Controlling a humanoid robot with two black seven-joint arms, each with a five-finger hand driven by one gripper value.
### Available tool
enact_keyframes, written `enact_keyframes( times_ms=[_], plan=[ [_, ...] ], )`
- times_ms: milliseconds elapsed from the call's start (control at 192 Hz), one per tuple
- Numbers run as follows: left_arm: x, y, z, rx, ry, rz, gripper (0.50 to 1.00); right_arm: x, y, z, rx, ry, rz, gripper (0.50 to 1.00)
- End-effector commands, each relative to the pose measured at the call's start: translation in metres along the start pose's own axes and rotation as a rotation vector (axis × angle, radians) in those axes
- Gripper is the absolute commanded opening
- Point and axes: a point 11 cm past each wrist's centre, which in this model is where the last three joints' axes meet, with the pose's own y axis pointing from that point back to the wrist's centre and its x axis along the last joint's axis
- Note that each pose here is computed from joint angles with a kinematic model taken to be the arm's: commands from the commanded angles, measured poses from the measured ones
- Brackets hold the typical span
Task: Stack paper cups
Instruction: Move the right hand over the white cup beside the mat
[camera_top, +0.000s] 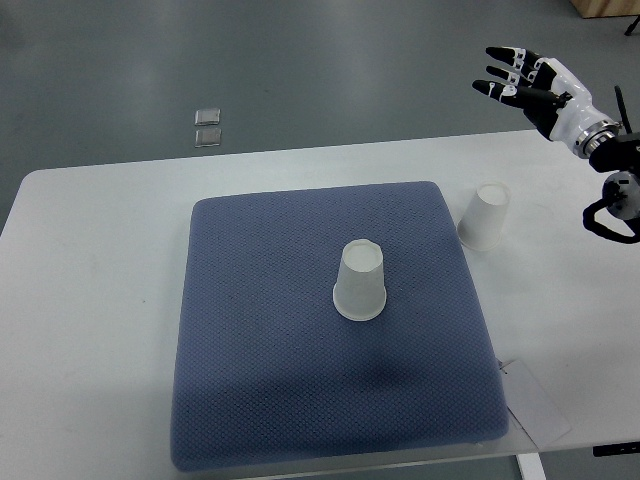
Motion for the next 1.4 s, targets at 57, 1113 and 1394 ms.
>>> enact_keyframes(
  times_ms=[57, 1113, 1394],
  plan=[
    [0.000, 0.000, 0.000, 0.000, 0.000, 0.000, 1.000, 0.019, 0.011, -0.012, -0.023, 0.195, -0.055, 0.911],
    [0.000, 0.000, 0.000, 0.001, 0.000, 0.000, 1.000, -0.002, 0.017, 0.049, -0.276, 1.073, -0.364, 0.911],
    [0.000, 0.000, 0.000, 0.000, 0.000, 0.000, 1.000, 0.006, 0.018, 0.054, -0.307, 1.125, -0.360, 0.911]
  ],
)
